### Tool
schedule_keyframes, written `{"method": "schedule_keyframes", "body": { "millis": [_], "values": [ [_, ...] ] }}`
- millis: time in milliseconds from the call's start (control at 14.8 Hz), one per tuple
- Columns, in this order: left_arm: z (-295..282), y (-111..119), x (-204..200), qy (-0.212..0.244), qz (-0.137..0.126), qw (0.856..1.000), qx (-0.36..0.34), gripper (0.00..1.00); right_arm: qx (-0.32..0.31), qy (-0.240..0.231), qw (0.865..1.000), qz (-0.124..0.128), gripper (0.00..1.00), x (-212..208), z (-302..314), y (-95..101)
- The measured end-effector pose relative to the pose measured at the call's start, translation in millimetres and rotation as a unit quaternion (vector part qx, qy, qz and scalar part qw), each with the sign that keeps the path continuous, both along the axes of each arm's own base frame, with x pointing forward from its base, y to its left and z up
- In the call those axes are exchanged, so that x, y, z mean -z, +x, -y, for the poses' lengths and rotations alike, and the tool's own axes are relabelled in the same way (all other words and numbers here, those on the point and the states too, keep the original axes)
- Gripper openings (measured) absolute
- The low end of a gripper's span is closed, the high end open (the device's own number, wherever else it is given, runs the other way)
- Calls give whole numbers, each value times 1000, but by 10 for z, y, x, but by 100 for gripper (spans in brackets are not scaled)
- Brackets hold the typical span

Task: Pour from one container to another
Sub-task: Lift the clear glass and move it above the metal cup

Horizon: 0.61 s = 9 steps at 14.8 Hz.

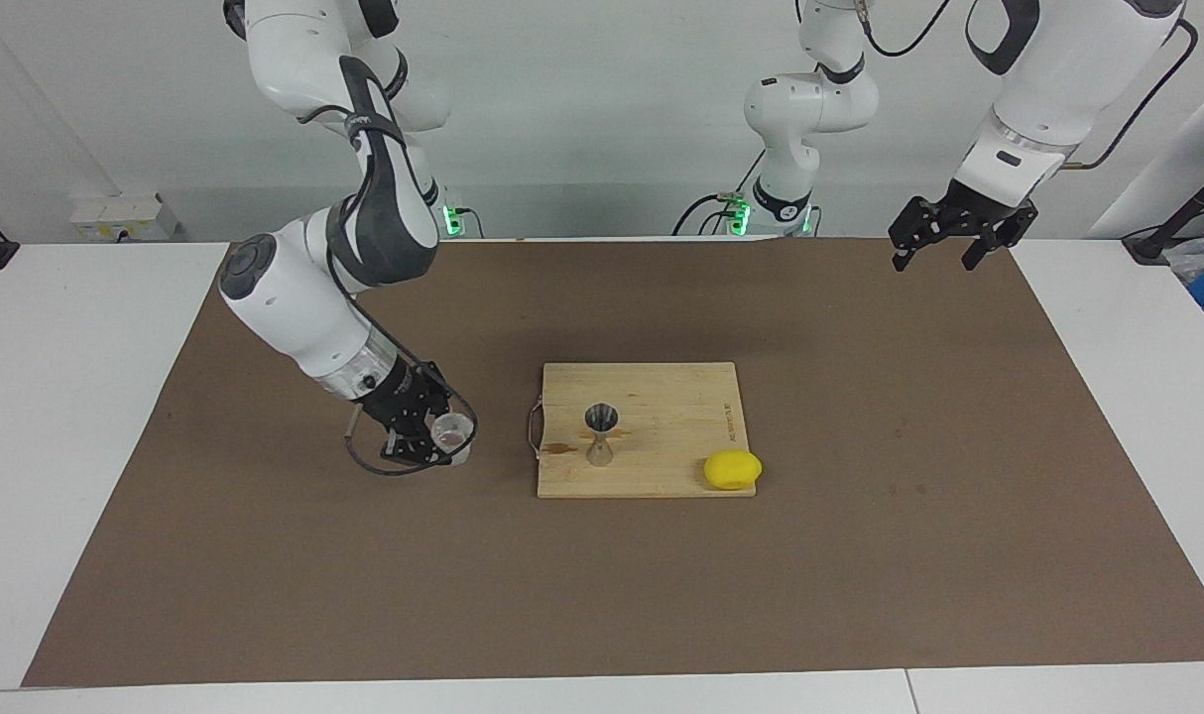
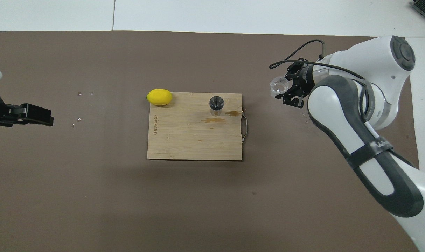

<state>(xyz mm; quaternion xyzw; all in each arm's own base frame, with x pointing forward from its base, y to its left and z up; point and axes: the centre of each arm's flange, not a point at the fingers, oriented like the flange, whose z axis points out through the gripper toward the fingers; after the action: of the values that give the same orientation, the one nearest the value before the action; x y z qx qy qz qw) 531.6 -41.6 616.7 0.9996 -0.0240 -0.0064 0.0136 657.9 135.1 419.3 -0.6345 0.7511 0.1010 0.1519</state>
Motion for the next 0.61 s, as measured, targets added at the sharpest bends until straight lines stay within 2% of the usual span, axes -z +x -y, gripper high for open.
{"method": "schedule_keyframes", "body": {
  "millis": [203, 406, 609],
  "values": [
    [47, -5, -5, 0, 1, 1000, 4, 100, 1, -38, 999, 1, 50, -123, -474, -11],
    [44, -5, -6, 0, 1, 1000, 4, 100, 0, -46, 999, -6, 50, -212, -823, -31],
    [25, -4, -6, 0, 1, 1000, 2, 100, -1, -73, 997, 3, 50, -285, -1072, -40]
  ]
}}
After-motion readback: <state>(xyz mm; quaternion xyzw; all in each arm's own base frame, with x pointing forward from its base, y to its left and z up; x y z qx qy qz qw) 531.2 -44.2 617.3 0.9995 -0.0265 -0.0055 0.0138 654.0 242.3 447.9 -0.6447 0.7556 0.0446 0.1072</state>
